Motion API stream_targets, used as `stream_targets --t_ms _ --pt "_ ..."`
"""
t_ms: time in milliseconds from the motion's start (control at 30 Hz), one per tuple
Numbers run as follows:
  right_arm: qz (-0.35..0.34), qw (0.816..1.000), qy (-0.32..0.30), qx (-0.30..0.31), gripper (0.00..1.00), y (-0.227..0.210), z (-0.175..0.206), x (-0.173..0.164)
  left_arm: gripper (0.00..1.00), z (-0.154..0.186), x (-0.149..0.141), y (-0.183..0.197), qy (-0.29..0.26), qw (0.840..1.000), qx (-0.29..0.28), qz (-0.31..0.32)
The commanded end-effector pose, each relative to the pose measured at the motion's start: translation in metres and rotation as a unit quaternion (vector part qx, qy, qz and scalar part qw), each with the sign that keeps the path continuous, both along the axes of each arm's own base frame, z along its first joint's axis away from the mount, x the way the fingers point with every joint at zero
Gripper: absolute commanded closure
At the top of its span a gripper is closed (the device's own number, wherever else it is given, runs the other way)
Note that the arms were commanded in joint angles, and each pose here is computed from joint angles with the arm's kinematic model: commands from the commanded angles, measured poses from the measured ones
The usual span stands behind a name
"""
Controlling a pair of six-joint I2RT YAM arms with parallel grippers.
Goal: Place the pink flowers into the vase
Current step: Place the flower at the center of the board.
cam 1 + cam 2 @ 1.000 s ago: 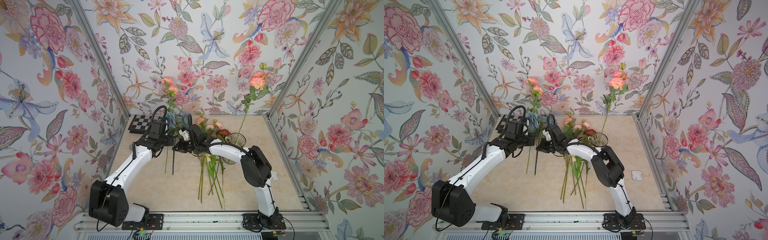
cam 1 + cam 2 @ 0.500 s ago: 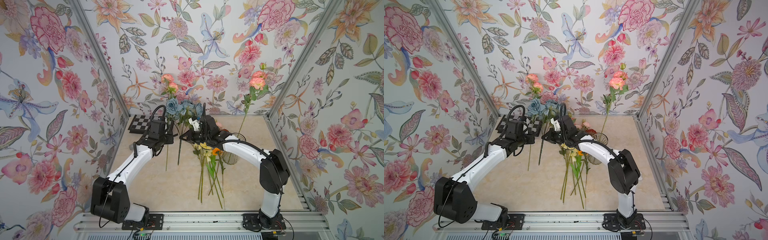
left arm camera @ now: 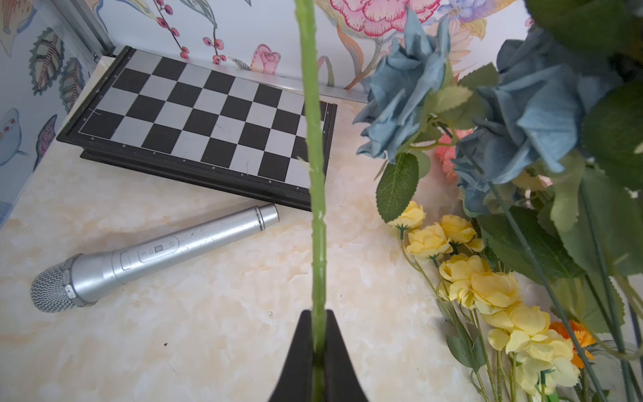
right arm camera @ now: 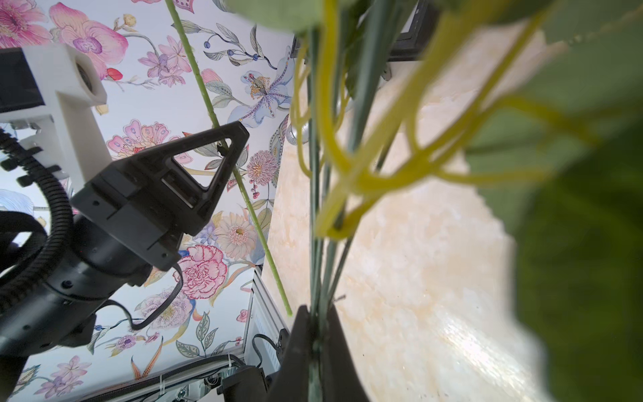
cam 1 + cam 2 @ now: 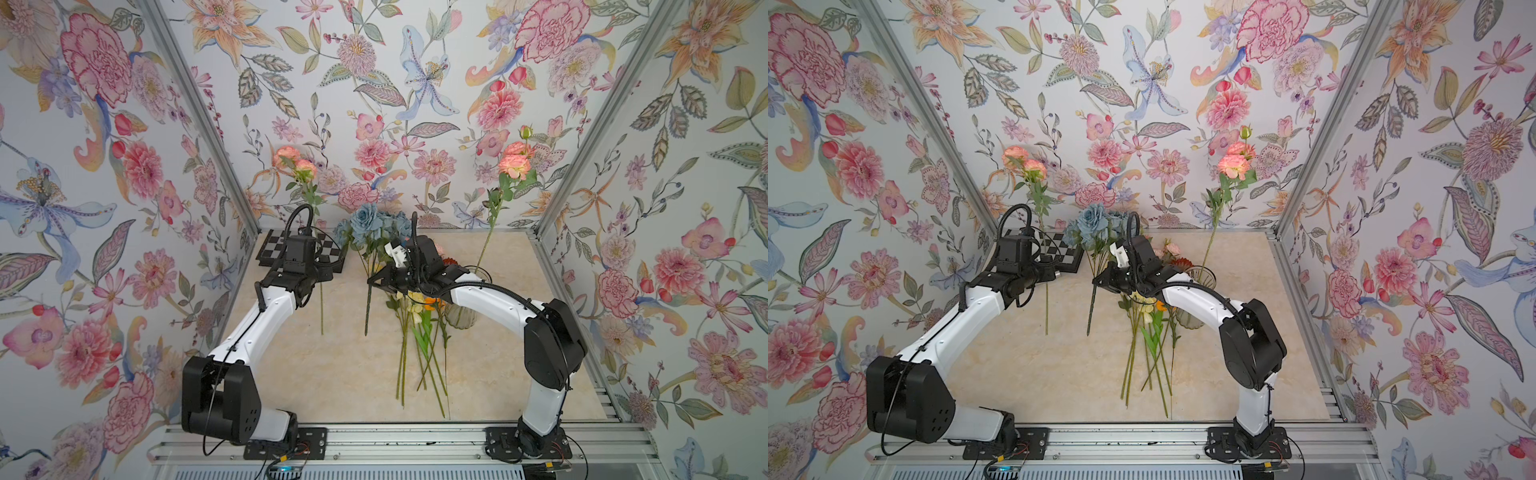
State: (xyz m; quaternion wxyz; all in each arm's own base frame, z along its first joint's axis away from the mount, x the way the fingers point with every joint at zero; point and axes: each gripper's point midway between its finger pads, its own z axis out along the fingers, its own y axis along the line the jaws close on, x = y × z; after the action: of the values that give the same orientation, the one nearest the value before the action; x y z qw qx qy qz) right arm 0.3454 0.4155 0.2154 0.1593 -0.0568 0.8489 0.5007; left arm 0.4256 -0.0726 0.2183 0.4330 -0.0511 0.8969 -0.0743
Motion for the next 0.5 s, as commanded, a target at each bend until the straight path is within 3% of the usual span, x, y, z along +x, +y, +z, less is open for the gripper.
stream_targets --t_ms 0,267,467 --pt "0.015 1.0 0.001 0.015 1.0 0.003 0.01 -0.007 1.0 0.027 0.015 -0.002 -0.033 0.999 0.007 -0.008" --pt "0.054 0.998 0.0 -0.011 1.0 0.036 -0.03 -0.016 1.0 0.075 0.024 -0.007 -0.079 0.997 0.005 -0.022" --pt "0.075 0.997 -0.003 -0.012 1.0 0.062 -0.053 -0.017 1.0 0.097 0.017 -0.013 -0.082 0.995 0.006 -0.049"
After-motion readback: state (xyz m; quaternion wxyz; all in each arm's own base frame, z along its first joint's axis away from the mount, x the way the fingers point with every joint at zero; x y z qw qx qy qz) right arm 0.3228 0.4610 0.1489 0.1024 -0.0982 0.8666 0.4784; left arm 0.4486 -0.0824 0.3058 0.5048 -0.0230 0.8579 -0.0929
